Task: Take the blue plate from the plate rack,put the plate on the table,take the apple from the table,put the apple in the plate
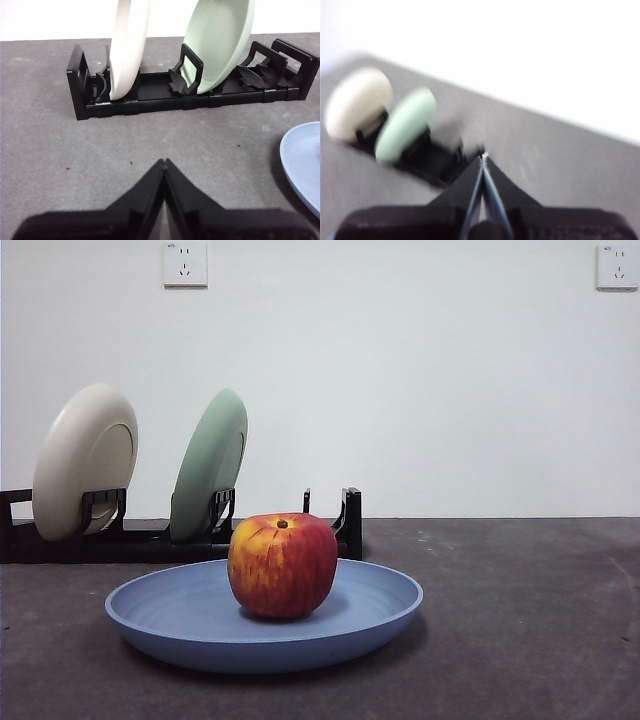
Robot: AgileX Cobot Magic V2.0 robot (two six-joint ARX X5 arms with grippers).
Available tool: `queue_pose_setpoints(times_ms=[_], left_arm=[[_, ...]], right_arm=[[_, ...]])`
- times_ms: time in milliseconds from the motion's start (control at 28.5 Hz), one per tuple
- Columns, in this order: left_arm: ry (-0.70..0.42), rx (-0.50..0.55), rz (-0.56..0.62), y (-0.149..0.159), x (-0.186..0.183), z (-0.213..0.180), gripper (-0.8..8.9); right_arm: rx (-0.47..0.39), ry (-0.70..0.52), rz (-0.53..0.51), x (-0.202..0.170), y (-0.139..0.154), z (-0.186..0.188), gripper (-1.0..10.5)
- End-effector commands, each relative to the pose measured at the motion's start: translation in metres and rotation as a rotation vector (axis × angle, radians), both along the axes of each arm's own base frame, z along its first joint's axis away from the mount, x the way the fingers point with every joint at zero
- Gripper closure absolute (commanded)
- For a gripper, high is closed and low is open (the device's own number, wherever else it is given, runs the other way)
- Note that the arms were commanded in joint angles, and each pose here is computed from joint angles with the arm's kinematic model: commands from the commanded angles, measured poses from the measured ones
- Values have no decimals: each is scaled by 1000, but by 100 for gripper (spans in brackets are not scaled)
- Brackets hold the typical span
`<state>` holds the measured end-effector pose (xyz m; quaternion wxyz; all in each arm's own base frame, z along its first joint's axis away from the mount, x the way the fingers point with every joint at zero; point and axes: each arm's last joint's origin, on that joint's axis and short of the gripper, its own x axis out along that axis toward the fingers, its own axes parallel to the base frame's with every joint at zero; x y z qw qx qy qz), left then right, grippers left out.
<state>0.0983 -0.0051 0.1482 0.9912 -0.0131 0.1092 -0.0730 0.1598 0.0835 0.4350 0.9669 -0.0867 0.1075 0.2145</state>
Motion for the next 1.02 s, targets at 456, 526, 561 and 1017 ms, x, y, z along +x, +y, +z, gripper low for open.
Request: queue_pose_setpoints(times_ms=[456, 526, 561, 1017], left_arm=[[3, -9, 2, 0, 1, -3, 817], [3, -9, 2, 0, 1, -3, 817], [4, -9, 3, 0, 0, -3, 817], [3, -9, 2, 0, 1, -3, 817]], right_arm=[[28, -136, -324, -47, -77, -170, 944], [31, -123, -342, -50, -79, -188, 944], [31, -113, -348, -51, -80, -197, 944], [27, -106, -371, -56, -82, -270, 944]])
